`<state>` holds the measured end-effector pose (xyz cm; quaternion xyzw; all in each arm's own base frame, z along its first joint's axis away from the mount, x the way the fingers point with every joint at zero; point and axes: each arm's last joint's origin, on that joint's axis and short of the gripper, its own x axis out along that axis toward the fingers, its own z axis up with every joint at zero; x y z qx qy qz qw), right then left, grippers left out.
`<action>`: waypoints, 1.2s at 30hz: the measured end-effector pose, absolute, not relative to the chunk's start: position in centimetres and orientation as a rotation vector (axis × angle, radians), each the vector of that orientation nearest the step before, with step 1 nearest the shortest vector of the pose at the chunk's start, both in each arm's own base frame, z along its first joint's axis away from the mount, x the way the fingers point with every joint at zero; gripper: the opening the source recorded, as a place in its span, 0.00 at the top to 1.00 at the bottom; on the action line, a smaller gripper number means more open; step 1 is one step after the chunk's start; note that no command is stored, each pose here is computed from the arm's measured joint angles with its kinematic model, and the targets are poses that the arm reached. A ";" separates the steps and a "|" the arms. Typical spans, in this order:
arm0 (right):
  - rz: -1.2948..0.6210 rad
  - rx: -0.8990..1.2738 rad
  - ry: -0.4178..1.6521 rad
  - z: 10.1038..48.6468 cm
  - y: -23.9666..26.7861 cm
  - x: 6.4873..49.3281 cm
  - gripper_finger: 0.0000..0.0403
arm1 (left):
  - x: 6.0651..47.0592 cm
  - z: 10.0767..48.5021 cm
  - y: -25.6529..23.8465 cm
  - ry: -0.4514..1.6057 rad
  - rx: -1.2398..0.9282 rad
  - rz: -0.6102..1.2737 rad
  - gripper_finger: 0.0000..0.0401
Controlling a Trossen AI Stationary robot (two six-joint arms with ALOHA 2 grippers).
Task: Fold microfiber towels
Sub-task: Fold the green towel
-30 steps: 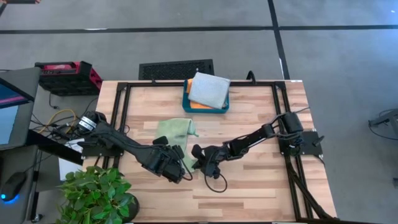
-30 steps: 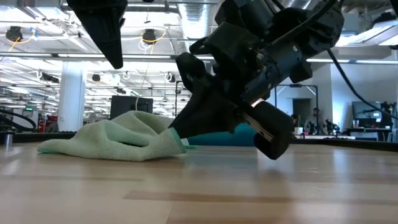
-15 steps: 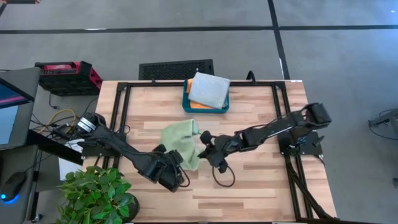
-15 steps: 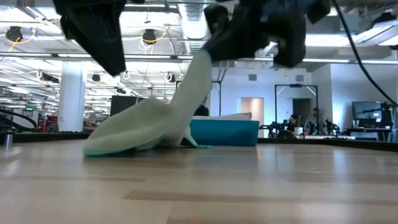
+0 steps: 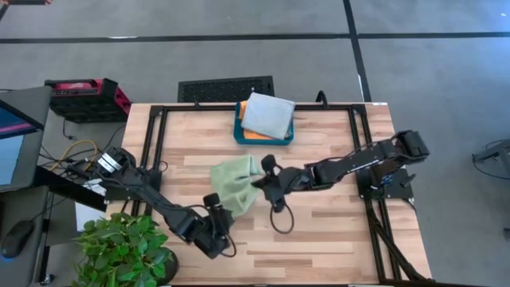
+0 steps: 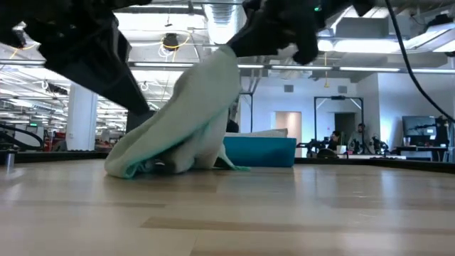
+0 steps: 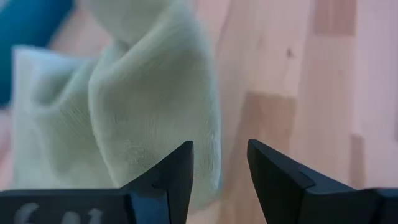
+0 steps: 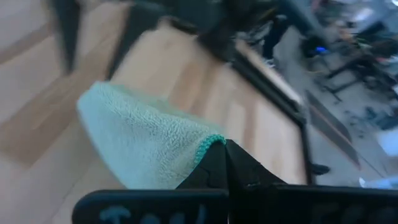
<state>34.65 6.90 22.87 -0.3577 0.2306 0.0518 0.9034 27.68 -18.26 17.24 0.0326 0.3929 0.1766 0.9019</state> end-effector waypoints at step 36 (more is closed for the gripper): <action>-0.341 -0.219 0.175 26.0 1.7 36.2 1.00 | 28.7 15.5 -13.7 0.515 0.007 0.741 0.70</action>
